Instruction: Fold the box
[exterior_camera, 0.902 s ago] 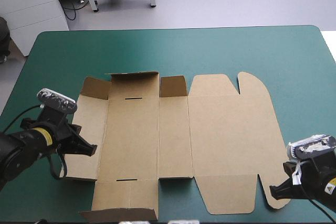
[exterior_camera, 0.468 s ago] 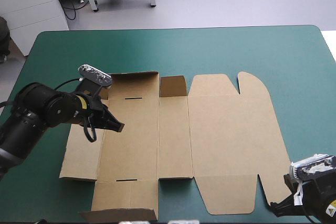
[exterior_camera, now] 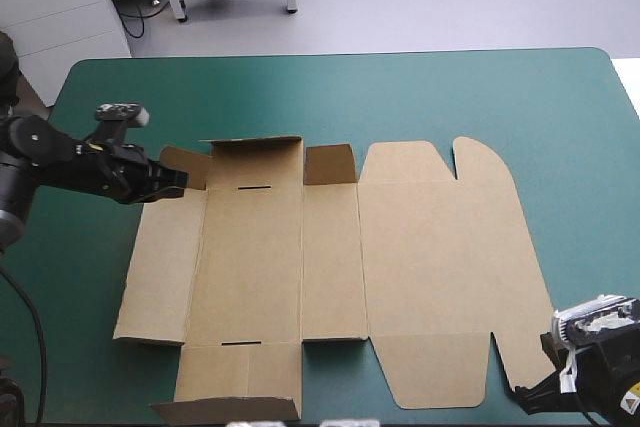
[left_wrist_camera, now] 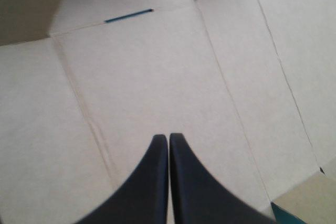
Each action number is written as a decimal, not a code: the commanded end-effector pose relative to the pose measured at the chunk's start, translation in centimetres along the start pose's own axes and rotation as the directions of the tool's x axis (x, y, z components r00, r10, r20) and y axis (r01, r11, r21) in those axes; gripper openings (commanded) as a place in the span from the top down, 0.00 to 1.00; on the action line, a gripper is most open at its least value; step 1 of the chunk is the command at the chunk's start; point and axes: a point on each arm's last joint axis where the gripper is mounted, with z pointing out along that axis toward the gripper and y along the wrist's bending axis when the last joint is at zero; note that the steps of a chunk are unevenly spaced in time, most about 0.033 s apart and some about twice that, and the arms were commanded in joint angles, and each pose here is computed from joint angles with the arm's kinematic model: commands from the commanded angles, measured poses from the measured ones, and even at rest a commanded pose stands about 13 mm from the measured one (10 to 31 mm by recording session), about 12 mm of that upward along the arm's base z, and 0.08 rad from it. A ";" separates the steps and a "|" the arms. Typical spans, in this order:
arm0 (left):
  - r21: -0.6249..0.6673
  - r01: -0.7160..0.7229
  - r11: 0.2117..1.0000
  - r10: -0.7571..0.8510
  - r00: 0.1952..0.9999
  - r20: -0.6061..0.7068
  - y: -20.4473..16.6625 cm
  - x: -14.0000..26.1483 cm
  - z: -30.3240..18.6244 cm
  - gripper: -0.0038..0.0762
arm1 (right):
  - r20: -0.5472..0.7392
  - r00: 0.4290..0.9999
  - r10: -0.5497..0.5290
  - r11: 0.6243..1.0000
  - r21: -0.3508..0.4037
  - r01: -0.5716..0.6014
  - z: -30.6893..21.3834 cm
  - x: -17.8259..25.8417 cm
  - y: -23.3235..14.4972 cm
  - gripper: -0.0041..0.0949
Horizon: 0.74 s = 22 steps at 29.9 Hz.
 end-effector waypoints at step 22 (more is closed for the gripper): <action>-0.051 0.474 0.879 -0.463 0.875 0.143 8.5 2.0 -5.0 0.32 | 0.040 0.999 -0.004 1.000 0.018 0.003 -0.4 -0.7 -0.1 0.98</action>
